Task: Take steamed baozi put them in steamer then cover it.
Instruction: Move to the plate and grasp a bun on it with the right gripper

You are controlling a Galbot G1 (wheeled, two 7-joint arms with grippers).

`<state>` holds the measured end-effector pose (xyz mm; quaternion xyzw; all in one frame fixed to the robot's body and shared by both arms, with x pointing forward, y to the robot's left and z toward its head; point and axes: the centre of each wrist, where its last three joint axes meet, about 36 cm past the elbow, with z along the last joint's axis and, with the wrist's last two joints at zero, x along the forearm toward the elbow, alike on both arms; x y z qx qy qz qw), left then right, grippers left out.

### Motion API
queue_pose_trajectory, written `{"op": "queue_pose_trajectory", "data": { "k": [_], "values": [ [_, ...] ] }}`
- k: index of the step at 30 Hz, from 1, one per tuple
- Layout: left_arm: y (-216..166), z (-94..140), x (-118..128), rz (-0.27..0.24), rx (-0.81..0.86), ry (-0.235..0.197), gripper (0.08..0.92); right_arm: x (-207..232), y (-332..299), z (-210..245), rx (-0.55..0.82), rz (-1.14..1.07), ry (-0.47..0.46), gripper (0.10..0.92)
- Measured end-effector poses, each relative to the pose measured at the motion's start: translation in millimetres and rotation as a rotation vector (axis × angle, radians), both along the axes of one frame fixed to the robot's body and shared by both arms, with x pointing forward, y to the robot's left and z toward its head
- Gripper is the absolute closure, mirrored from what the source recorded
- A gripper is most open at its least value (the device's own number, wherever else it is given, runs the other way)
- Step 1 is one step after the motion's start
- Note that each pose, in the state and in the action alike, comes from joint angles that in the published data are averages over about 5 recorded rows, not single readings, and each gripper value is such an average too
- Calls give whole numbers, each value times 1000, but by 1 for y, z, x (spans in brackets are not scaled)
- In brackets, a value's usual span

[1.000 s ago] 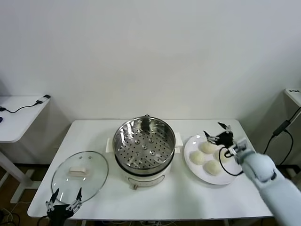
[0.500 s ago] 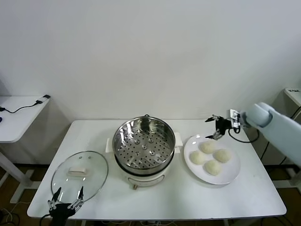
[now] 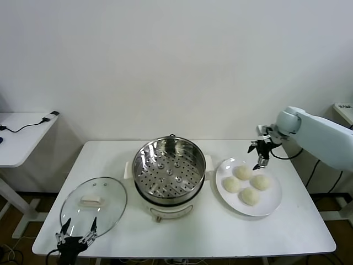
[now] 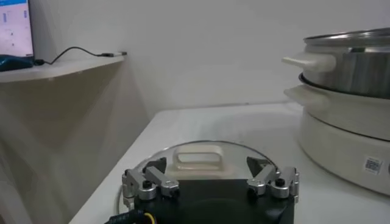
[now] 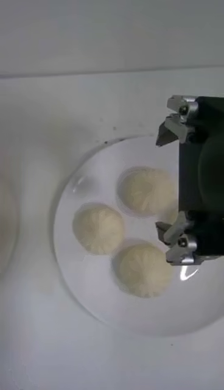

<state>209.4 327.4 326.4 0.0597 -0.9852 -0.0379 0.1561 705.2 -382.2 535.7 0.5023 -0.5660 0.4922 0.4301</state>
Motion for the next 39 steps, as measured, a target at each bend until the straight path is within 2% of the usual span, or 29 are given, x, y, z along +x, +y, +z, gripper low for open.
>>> {"op": "queue_pose_trajectory", "data": {
  "k": [11,26,29,35,39],
  "values": [
    [-2,-6,0,7,-7,5,177,13,21,-41,-80,-30,36,200],
    [-4,-9,-1,6,-4,13,177,19,32,-76,-79,-82,34,220],
    [-4,-9,-2,5,-1,14,177,21,31,-77,-78,-92,30,252],
    [-4,-9,-2,3,4,15,177,22,30,-75,-71,-105,22,387],
    [-4,-9,-3,3,7,16,177,23,29,-69,-68,-104,20,415]
  ]
}}
